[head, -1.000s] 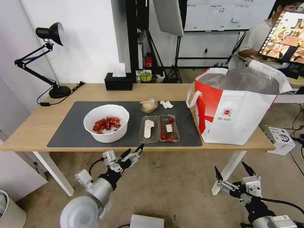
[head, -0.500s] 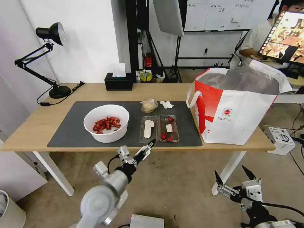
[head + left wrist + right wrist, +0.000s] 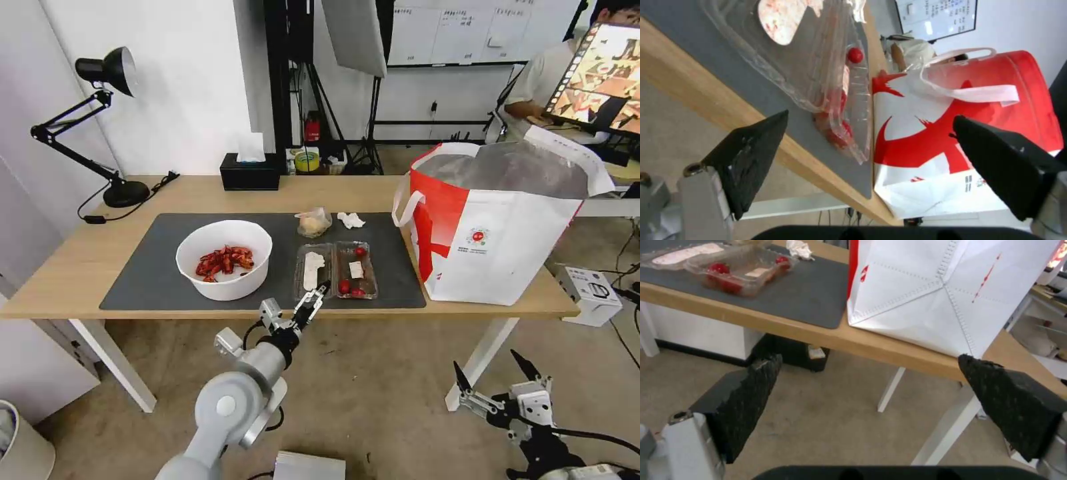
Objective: Pick up the trash from the table and place it into the takeout bag.
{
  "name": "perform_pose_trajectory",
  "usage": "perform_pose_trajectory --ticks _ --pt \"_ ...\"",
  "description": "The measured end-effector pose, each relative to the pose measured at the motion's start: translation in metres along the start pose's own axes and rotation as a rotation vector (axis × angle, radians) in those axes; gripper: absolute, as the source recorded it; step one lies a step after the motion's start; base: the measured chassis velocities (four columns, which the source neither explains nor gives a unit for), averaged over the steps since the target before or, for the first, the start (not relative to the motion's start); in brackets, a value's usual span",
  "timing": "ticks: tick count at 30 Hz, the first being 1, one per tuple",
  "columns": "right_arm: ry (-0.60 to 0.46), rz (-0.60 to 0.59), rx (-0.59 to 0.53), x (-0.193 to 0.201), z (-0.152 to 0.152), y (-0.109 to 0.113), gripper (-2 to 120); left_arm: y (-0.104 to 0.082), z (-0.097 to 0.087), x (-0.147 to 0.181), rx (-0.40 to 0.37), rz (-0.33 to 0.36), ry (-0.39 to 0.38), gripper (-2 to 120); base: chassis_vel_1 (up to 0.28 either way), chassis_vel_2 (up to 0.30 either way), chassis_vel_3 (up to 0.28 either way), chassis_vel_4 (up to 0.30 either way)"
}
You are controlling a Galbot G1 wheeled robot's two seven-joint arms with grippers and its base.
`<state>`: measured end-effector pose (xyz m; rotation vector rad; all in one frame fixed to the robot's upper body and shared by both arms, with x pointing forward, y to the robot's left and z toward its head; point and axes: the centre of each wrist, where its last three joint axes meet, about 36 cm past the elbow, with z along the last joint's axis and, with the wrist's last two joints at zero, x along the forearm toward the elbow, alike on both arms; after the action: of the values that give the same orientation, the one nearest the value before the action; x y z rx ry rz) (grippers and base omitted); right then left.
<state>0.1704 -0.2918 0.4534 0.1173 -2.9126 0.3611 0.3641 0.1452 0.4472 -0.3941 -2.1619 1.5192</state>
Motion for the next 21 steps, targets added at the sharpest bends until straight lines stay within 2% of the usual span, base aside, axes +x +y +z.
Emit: perform_pose_trajectory --ticks 7,14,21 --pt "0.014 0.030 -0.004 0.004 0.004 0.003 100 -0.013 0.003 -0.012 0.035 0.025 0.017 100 0.000 0.000 0.000 0.000" --pt "0.018 0.041 -0.007 0.005 0.006 0.005 100 -0.013 0.013 -0.017 0.059 0.016 0.038 100 0.000 0.000 0.000 0.000" --pt "0.022 0.045 -0.009 0.007 0.007 0.006 100 -0.015 0.015 -0.029 0.061 0.005 0.040 100 0.000 0.000 0.000 0.000"
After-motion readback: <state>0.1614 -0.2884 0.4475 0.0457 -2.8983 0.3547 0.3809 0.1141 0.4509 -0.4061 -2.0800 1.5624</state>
